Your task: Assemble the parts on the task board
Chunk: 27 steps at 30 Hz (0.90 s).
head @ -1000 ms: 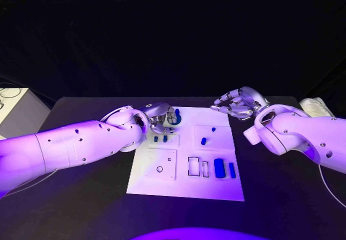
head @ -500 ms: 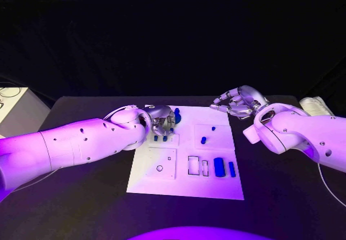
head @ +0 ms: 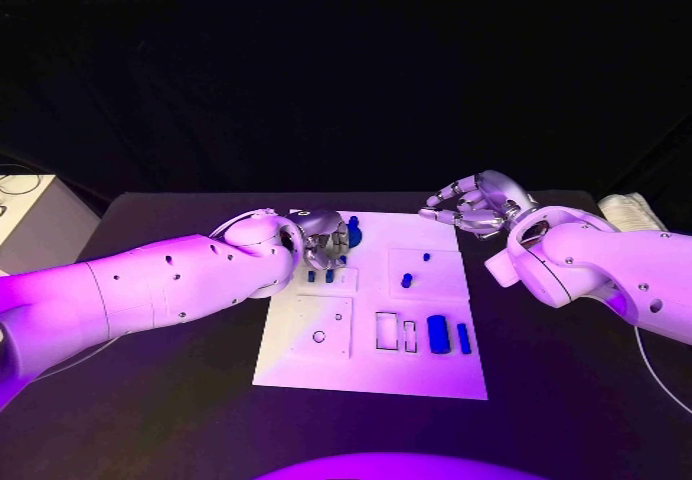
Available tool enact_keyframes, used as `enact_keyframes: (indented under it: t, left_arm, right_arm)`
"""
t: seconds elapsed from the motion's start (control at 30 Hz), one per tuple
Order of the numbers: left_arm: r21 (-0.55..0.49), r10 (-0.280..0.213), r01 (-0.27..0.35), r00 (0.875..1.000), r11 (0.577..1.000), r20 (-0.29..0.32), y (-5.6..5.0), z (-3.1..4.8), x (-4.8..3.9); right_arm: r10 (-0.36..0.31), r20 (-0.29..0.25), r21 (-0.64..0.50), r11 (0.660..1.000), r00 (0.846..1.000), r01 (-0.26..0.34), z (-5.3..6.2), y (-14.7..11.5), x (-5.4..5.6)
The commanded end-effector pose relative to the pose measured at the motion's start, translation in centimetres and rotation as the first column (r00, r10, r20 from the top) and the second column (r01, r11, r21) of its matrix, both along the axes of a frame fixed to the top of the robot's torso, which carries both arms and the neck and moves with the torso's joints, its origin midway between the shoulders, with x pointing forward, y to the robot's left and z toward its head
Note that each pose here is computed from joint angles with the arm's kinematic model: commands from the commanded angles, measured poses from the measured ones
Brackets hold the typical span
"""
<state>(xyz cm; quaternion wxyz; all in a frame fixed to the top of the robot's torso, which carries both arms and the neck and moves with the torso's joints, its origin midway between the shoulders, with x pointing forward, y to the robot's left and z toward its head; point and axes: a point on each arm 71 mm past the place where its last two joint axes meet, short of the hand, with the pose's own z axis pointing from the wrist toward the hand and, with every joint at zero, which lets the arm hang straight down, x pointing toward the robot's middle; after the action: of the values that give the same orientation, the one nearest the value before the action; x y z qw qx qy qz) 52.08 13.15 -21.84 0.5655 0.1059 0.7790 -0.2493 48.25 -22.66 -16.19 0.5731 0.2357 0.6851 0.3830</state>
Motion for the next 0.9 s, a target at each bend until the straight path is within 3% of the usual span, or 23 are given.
enact_keyframes:
  t: [0.03, 0.9]
  left_arm:
    - [0.011, -0.006, 0.006, 1.0, 1.0, -0.017, -0.23, -0.1, -0.04]
    - [0.007, -0.014, 0.015, 0.998, 1.0, -0.055, -0.92, -0.38, 0.14]
  right_arm:
    - [0.015, 0.016, -0.004, 1.0, 1.0, -0.015, 0.09, 0.17, -0.05]
    - [0.022, 0.012, -0.003, 1.0, 1.0, -0.022, 0.08, 0.33, -0.13]
